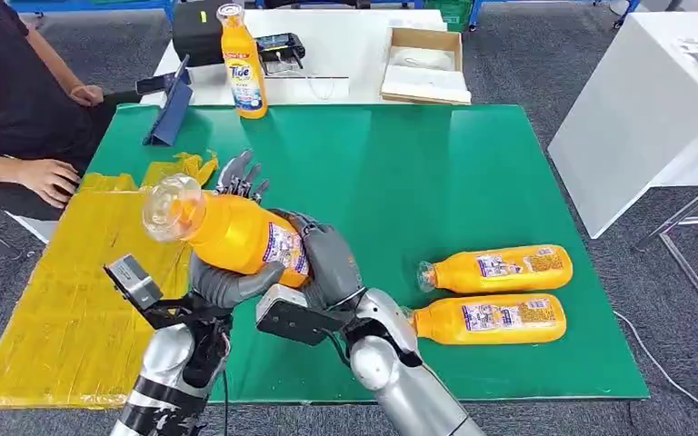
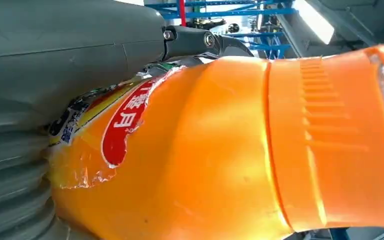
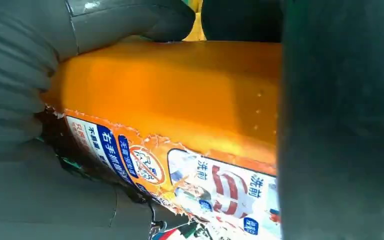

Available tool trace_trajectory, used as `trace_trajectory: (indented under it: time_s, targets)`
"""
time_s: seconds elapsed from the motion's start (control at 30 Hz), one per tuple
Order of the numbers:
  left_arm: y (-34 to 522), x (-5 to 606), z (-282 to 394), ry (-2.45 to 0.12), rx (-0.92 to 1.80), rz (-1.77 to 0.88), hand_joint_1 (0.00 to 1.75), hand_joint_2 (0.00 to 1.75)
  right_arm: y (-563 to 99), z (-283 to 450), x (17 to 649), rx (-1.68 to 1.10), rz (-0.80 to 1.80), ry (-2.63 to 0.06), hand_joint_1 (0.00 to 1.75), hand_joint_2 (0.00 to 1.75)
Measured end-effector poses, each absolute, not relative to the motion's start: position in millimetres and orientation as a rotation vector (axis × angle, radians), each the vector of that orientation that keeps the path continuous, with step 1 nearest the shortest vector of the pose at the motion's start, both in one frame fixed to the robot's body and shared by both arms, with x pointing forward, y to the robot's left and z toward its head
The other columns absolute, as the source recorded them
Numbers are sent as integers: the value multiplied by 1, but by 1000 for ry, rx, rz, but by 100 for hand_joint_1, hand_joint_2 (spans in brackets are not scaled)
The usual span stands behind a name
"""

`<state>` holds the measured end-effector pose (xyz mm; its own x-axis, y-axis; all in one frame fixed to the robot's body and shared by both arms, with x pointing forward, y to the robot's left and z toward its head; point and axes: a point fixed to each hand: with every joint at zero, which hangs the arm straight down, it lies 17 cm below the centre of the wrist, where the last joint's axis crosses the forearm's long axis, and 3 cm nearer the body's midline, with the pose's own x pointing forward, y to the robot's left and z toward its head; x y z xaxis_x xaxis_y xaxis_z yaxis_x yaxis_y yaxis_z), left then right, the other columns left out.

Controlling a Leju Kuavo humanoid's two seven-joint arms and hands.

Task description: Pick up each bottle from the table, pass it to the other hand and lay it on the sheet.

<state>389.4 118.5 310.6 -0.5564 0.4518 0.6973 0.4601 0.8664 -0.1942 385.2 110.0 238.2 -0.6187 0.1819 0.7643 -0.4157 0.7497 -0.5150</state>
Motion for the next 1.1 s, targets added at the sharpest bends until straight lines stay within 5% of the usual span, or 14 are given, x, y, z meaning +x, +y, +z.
trace_trajectory:
  time_s: [0.87, 0.93, 1.1]
  targets:
    - [126, 387, 310, -2268, -625, -20, 175, 175, 117, 228, 386, 161, 916, -2050, 175, 175]
    - [126, 387, 313, -2279, -614, -30, 175, 175, 116, 228, 388, 146, 912, -2051, 0, 175]
    - [125, 392, 313, -2321, -468, -108, 175, 175, 104, 221, 403, 55, 907, -2026, 0, 175]
